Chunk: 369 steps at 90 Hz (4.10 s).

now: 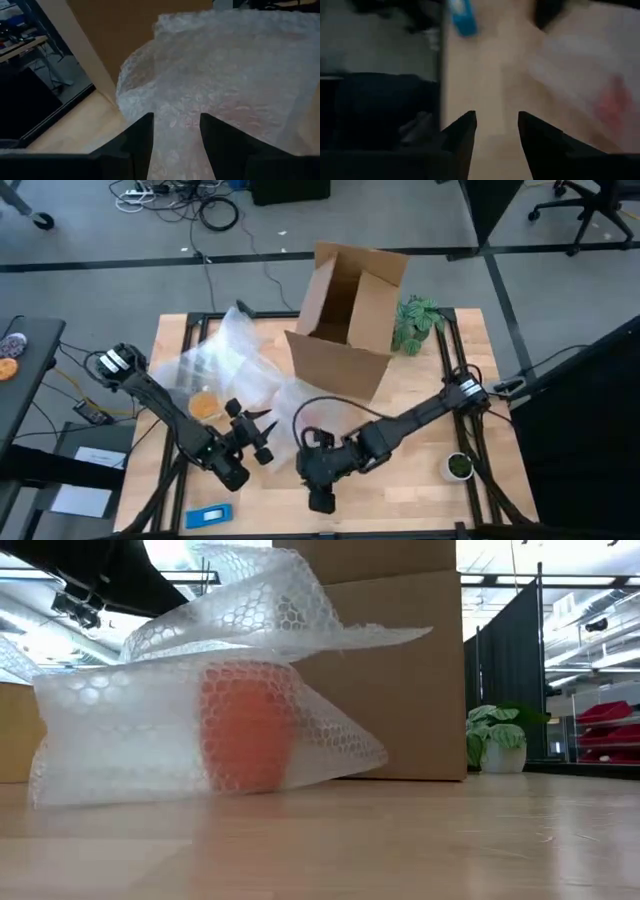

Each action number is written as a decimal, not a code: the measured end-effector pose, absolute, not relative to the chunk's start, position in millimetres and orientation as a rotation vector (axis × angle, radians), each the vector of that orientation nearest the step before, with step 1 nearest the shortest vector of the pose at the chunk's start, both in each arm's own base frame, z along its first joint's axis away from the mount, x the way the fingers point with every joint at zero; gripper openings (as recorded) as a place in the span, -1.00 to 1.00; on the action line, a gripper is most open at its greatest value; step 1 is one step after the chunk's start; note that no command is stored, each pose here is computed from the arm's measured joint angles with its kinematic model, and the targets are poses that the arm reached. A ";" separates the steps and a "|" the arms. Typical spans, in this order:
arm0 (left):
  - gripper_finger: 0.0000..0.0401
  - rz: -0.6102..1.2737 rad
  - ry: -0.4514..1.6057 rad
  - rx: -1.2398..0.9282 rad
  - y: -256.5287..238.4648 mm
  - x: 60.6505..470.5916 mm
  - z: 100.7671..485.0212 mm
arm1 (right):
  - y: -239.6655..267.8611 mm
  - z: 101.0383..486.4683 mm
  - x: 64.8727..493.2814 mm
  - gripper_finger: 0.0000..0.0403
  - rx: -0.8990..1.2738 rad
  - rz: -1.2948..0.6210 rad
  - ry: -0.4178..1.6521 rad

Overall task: Wrap mug
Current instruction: Wrap the orange mug with transparent bubble wrap

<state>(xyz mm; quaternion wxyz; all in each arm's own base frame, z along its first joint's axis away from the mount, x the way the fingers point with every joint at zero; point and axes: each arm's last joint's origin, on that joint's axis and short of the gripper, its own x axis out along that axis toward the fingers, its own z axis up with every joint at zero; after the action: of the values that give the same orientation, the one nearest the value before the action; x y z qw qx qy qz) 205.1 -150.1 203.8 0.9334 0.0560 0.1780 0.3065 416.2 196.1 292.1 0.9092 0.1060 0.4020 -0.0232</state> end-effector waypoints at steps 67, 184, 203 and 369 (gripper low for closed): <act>-0.28 0.475 0.514 0.125 -160.4 193.6 199.7 | 98.6 244.5 449.7 -0.35 0.139 -0.237 0.816; -0.28 0.498 0.351 0.011 -158.4 150.3 213.2 | 118.4 355.5 450.5 -0.36 0.048 -0.112 0.532; -0.28 0.502 0.342 0.014 -158.0 150.3 212.7 | 124.2 316.8 451.7 -0.48 0.115 -0.148 0.618; -0.28 0.414 0.322 0.099 -178.8 159.0 257.2 | 99.3 257.9 454.4 -1.00 0.116 -0.244 0.856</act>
<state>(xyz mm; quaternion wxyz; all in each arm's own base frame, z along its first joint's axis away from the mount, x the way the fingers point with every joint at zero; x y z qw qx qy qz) 159.0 -178.8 257.2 0.9647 0.0488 0.1589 0.2044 454.4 99.3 257.9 0.9009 0.0559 0.4140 -0.1181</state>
